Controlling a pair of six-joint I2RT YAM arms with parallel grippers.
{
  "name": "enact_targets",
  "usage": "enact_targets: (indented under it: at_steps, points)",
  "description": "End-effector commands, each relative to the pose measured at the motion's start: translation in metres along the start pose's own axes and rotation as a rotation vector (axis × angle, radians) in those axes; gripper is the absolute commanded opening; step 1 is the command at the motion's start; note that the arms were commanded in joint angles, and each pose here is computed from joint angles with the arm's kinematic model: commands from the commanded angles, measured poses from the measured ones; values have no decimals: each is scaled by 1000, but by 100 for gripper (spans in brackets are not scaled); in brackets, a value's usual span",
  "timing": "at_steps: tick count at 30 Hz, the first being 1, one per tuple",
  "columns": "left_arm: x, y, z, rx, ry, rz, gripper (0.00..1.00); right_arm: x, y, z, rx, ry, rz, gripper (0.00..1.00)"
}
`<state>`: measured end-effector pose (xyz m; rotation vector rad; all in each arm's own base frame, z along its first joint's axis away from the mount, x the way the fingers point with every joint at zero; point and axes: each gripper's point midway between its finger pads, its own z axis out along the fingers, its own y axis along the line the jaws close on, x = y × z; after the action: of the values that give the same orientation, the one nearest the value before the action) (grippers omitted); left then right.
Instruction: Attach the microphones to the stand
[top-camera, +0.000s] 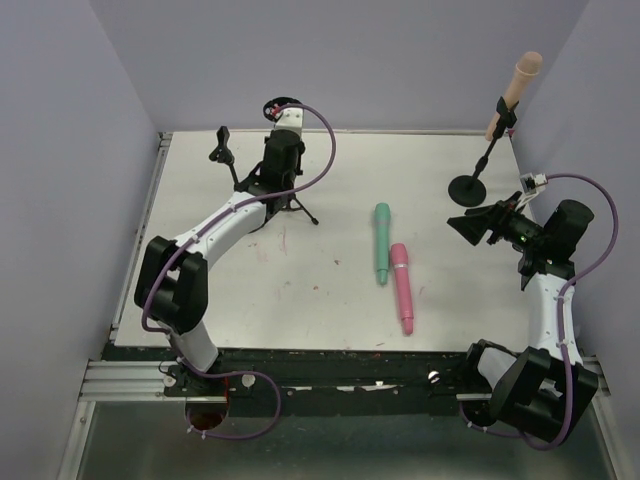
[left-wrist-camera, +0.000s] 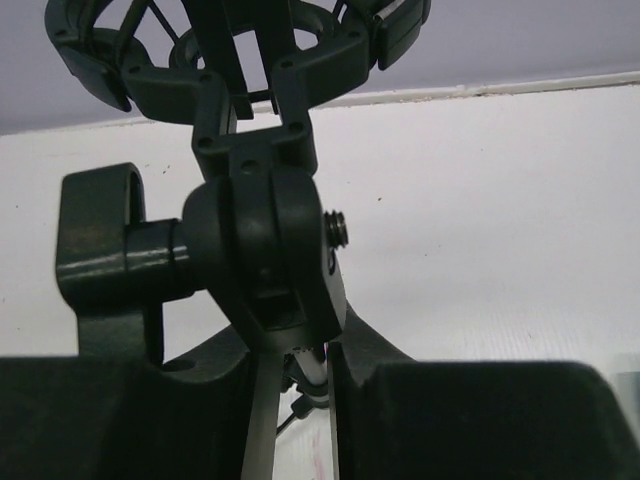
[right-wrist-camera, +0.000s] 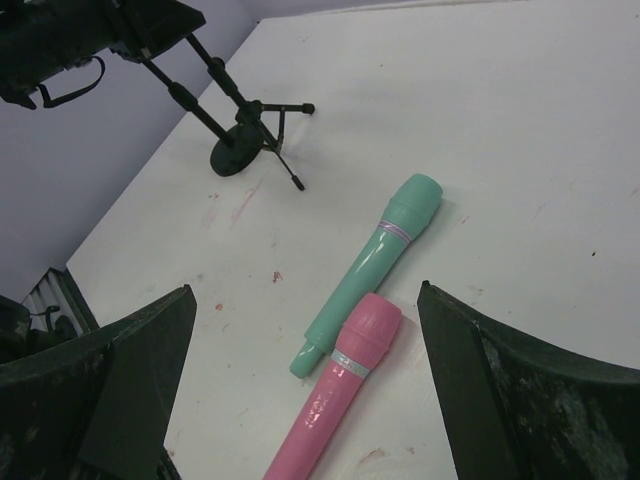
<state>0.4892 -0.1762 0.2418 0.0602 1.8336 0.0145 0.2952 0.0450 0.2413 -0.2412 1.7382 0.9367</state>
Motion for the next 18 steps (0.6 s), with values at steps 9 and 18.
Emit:
enact_targets:
  at_steps: [9, 18]
  points:
    - [-14, -2, -10, 79, -77, 68, 0, -7, 5, -1, -24, 3, -16, 100]
    - [-28, -64, -96, 614, -186, 138, 0, -7, 6, -1, -26, 4, -18, 100]
